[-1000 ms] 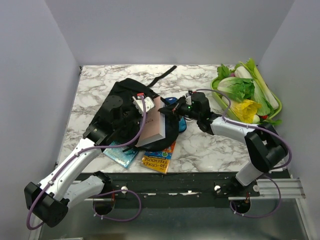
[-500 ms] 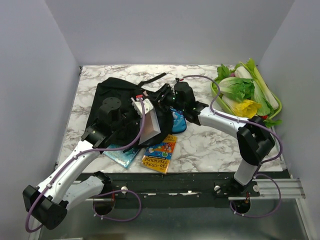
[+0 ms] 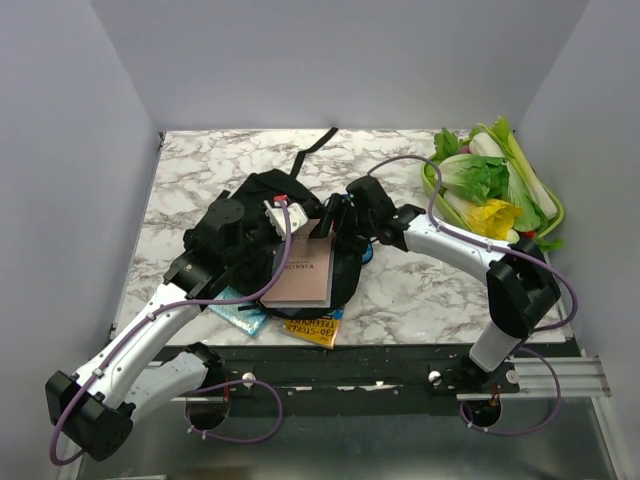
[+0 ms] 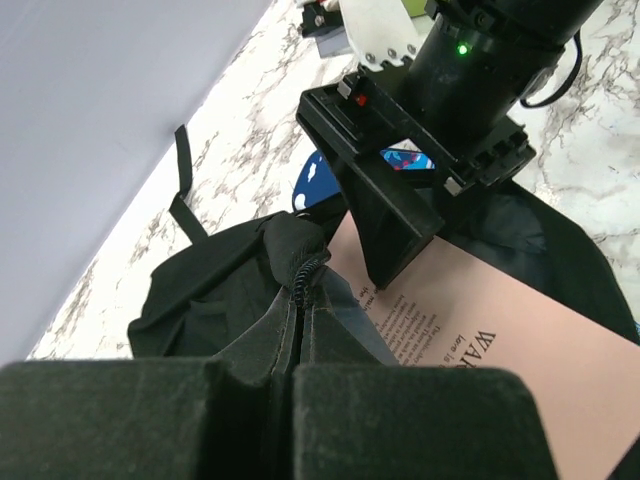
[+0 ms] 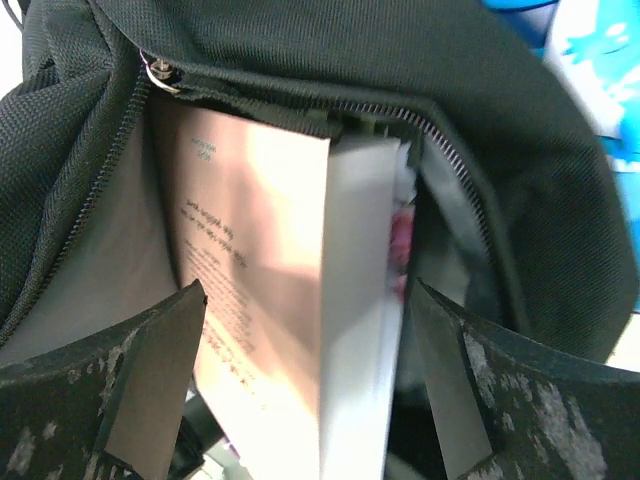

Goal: Pack the student bag
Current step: Place the book in the student bag.

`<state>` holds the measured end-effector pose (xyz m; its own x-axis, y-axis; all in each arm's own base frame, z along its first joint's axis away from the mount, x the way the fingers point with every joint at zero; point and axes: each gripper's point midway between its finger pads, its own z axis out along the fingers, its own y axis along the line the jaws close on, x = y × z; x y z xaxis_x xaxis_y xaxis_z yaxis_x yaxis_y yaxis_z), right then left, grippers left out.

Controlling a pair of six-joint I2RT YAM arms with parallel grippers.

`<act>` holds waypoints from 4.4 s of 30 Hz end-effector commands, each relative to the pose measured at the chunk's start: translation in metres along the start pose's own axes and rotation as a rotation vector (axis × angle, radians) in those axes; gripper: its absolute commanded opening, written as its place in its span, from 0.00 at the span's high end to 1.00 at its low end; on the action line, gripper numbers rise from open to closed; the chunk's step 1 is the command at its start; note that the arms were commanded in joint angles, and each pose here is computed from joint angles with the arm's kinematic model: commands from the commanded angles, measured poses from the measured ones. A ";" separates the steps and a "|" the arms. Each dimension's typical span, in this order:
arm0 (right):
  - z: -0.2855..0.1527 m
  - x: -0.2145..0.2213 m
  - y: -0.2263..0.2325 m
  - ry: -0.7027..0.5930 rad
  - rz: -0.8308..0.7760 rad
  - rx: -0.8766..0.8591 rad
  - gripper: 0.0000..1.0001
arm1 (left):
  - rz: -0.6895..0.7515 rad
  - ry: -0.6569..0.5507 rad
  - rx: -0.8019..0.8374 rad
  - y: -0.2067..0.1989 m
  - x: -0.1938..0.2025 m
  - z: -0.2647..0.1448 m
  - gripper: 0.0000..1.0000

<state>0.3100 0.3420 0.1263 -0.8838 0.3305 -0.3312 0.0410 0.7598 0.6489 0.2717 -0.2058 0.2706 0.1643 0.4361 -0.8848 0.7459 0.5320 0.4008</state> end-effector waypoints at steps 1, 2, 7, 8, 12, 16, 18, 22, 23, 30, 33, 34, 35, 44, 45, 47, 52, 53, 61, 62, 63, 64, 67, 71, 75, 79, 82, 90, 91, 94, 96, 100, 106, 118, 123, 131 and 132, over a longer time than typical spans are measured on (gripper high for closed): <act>-0.028 -0.004 -0.023 -0.006 -0.103 0.151 0.07 | 0.031 -0.099 0.009 -0.001 -0.026 -0.005 1.00; -0.030 0.000 -0.029 0.011 -0.106 0.178 0.07 | 0.031 -0.099 0.011 -0.001 -0.026 -0.005 1.00; -0.028 0.018 -0.046 0.084 -0.075 0.226 0.05 | 0.029 -0.099 0.013 -0.001 -0.027 -0.004 1.00; -0.026 0.021 -0.049 0.084 -0.061 0.218 0.05 | 0.026 -0.097 0.012 0.000 -0.026 -0.004 1.00; -0.020 0.029 -0.042 0.093 -0.009 0.147 0.04 | 0.020 -0.102 0.019 -0.003 -0.026 -0.004 1.00; -0.014 0.035 -0.024 0.114 0.036 0.059 0.04 | 0.017 -0.098 0.022 -0.003 -0.026 -0.004 1.00; -0.008 0.035 -0.015 0.126 0.054 0.024 0.05 | 0.018 -0.100 0.020 -0.003 -0.027 -0.005 1.00; -0.001 0.043 -0.005 0.150 0.050 0.050 0.06 | 0.016 -0.103 0.020 -0.003 -0.027 -0.004 1.00; 0.000 0.047 -0.004 0.167 0.060 0.058 0.06 | 0.015 -0.105 0.019 -0.003 -0.027 -0.004 1.00; 0.011 0.072 0.005 0.226 0.135 0.007 0.22 | 0.021 -0.105 0.010 -0.002 -0.027 -0.003 1.00; 0.006 0.066 0.008 0.186 0.165 -0.011 0.37 | 0.022 -0.084 0.007 -0.002 -0.024 -0.004 0.93; 0.003 0.063 0.008 0.167 0.168 -0.016 0.41 | 0.018 -0.071 0.011 -0.002 -0.023 -0.005 0.88; 0.002 0.060 0.012 0.150 0.170 -0.035 0.44 | 0.013 -0.057 0.016 -0.004 -0.021 -0.007 0.83; 0.000 0.054 0.025 0.124 0.175 -0.111 0.67 | -0.157 0.213 0.210 -0.066 0.047 -0.036 0.17; 0.000 0.053 0.025 0.119 0.176 -0.114 0.72 | -0.161 0.223 0.220 -0.072 0.053 -0.038 0.07; 0.000 0.052 0.024 0.109 0.177 -0.112 0.73 | -0.170 0.189 0.231 -0.078 0.046 -0.046 0.01; 0.000 0.050 0.024 0.098 0.179 -0.109 0.74 | -0.215 0.183 0.287 -0.103 0.040 -0.051 0.01; 0.000 0.049 0.023 0.094 0.181 -0.107 0.74 | -0.214 0.195 0.252 -0.101 0.042 -0.050 0.01; -0.003 0.046 0.023 0.067 0.185 -0.105 0.76 | -0.371 0.235 0.223 -0.117 0.043 -0.048 0.01; -0.002 0.046 0.024 0.068 0.182 -0.106 0.77 | -0.369 0.243 0.207 -0.116 0.046 -0.047 0.01; -0.003 0.045 0.025 0.067 0.179 -0.110 0.77 | -0.352 0.257 0.169 -0.109 0.049 -0.047 0.01; -0.004 0.043 0.027 0.062 0.177 -0.116 0.77 | -0.338 0.247 0.157 -0.107 0.049 -0.046 0.01; -0.007 0.043 0.029 0.058 0.172 -0.121 0.80 | -0.301 0.257 0.095 -0.096 0.056 -0.047 0.01; -0.012 0.037 0.035 0.041 0.165 -0.139 0.81 | -0.284 0.293 0.090 -0.096 0.064 -0.044 0.01; -0.018 0.036 0.038 0.029 0.157 -0.150 0.82 | -0.240 0.289 0.108 -0.096 0.066 -0.037 0.23; -0.017 0.036 0.031 0.022 0.163 -0.134 0.83 | -0.196 0.258 0.061 -0.081 0.052 -0.033 0.96; -0.014 0.039 0.030 0.036 0.165 -0.131 0.83 | -0.170 0.230 0.014 -0.067 0.040 -0.032 1.00; -0.013 0.037 0.021 -0.008 0.199 -0.140 0.89 | 0.008 0.100 -0.113 -0.015 -0.022 -0.032 1.00; -0.015 0.034 0.023 -0.030 0.201 -0.151 0.89 | 0.030 0.072 -0.147 -0.004 -0.037 -0.036 1.00; -0.026 0.015 0.026 -0.107 0.203 -0.164 0.90 | 0.106 0.050 -0.180 0.011 -0.055 -0.039 1.00; -0.035 -0.001 0.038 -0.165 0.218 -0.213 0.90 | 0.129 0.058 -0.199 0.017 -0.057 -0.041 1.00; -0.049 -0.028 0.039 -0.277 0.269 -0.228 0.90 | 0.143 0.084 -0.246 0.027 -0.058 -0.046 1.00; -0.060 -0.046 0.025 -0.391 0.357 -0.198 0.96 | 0.119 0.105 -0.240 0.021 -0.045 -0.046 1.00; -0.023 -0.059 0.081 -0.410 0.401 -0.199 0.99 | 0.029 0.055 -0.224 0.020 -0.062 -0.037 1.00; -0.003 -0.046 0.108 -0.385 0.338 -0.138 0.99 | 0.070 0.039 -0.262 0.031 -0.069 -0.029 1.00; 0.037 0.001 0.081 -0.216 0.188 -0.015 0.68 | 0.022 0.076 -0.326 0.042 -0.049 -0.038 1.00; 0.041 0.017 0.073 -0.130 0.152 0.005 0.63 | 0.022 0.077 -0.341 0.043 -0.046 -0.041 1.00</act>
<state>0.3354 0.4225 0.1711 -0.6947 0.6431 -0.3221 0.2011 0.6036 0.7715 0.2657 -0.1859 0.3106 0.0760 0.5724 -0.8164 0.5680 0.6481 0.5073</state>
